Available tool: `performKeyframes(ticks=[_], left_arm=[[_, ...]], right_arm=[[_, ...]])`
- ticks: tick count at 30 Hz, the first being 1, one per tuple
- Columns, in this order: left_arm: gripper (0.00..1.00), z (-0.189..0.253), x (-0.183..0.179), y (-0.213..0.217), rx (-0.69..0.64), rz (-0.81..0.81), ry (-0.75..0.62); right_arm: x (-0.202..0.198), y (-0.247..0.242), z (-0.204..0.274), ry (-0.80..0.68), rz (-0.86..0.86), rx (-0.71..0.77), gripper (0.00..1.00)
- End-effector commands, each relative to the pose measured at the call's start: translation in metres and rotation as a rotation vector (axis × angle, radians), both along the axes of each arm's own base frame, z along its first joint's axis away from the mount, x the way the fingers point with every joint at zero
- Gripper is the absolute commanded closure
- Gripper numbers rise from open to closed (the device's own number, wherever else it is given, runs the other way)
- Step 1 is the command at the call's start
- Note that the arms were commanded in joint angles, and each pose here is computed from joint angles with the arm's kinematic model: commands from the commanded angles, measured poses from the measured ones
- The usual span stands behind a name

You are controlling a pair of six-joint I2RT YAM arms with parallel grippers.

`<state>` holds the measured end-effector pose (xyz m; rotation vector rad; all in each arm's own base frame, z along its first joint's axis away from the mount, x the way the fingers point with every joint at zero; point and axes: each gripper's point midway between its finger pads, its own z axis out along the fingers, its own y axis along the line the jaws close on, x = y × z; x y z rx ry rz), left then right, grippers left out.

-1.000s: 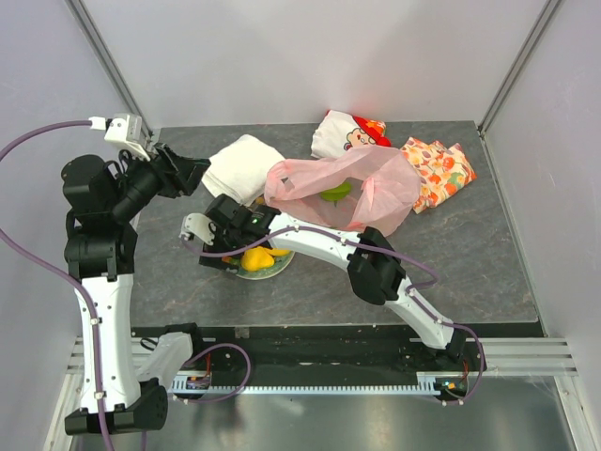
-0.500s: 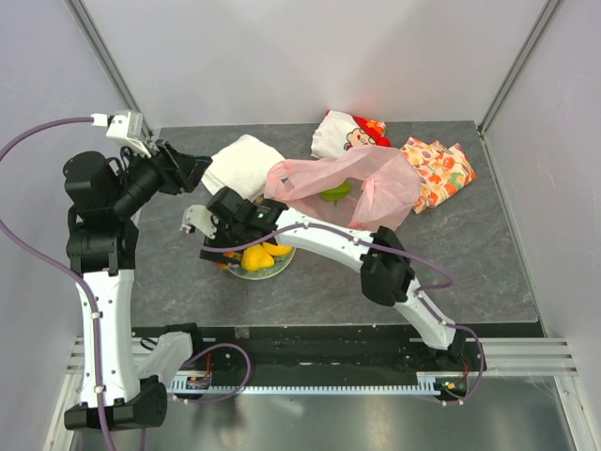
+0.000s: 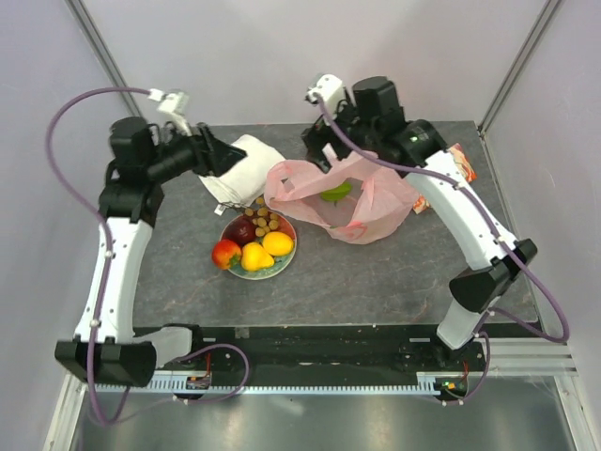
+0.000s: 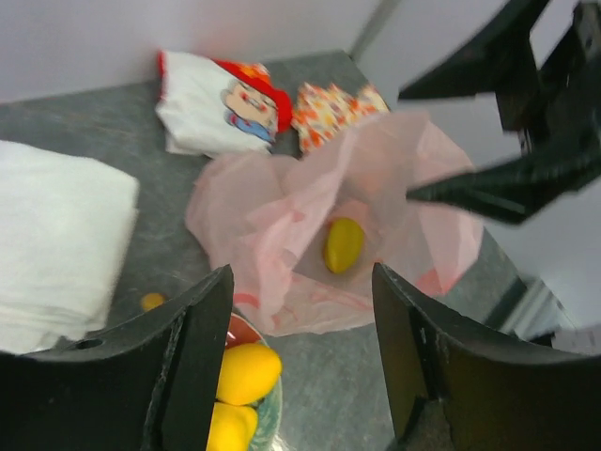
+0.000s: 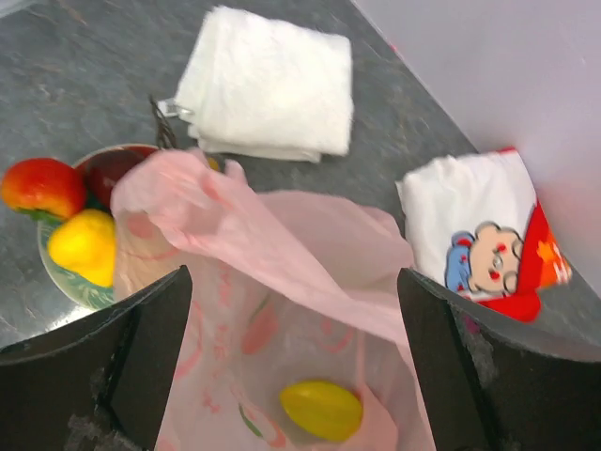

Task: Take the fake fruits out of the plastic bag

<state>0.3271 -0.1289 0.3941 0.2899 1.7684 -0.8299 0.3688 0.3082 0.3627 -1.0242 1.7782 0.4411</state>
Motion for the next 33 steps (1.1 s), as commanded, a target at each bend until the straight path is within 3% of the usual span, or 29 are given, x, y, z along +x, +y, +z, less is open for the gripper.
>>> performKeyframes(ticks=[1, 5, 7, 11, 14, 15, 16, 20, 24, 26, 28, 33], left_arm=[[0.33, -0.027, 0.003, -0.044, 0.121, -0.189, 0.000], [0.32, -0.080, 0.035, -0.074, 0.193, -0.251, 0.130], [0.32, -0.083, 0.044, -0.085, 0.248, -0.268, 0.114], [0.34, -0.138, 0.067, -0.092, 0.378, -0.271, 0.210], [0.60, -0.156, 0.067, -0.099, 0.414, -0.308, 0.222], [0.90, -0.162, 0.064, -0.101, 0.409, -0.317, 0.243], [0.98, -0.169, 0.060, -0.102, 0.398, -0.324, 0.275], [0.98, -0.168, 0.033, -0.107, 0.321, -0.358, 0.312], [0.98, -0.156, -0.002, -0.105, 0.258, -0.358, 0.214], [0.98, -0.137, -0.015, -0.105, 0.281, -0.362, 0.086], [0.98, -0.151, -0.034, -0.108, 0.305, -0.402, 0.130], [0.98, -0.167, -0.039, -0.111, 0.304, -0.404, 0.203]], right_arm=[[-0.012, -0.029, -0.042, 0.126, -0.016, -0.070, 0.03], [-0.011, -0.047, -0.090, 0.263, -0.073, -0.095, 0.08], [-0.012, -0.054, -0.102, 0.304, -0.086, -0.095, 0.09], [-0.017, -0.083, -0.140, 0.411, -0.154, -0.141, 0.12], [-0.035, -0.112, -0.155, 0.445, -0.179, -0.190, 0.14], [-0.047, -0.119, -0.148, 0.426, -0.172, -0.194, 0.14], [-0.063, -0.125, -0.166, 0.472, -0.164, -0.221, 0.14], [-0.109, -0.152, -0.190, 0.510, -0.135, -0.305, 0.14], [-0.125, -0.174, -0.207, 0.477, -0.114, -0.398, 0.14], [-0.129, -0.182, -0.219, 0.471, -0.093, -0.448, 0.14], [-0.133, -0.188, -0.229, 0.472, -0.080, -0.487, 0.14], [-0.124, -0.187, -0.227, 0.437, -0.069, -0.501, 0.14]])
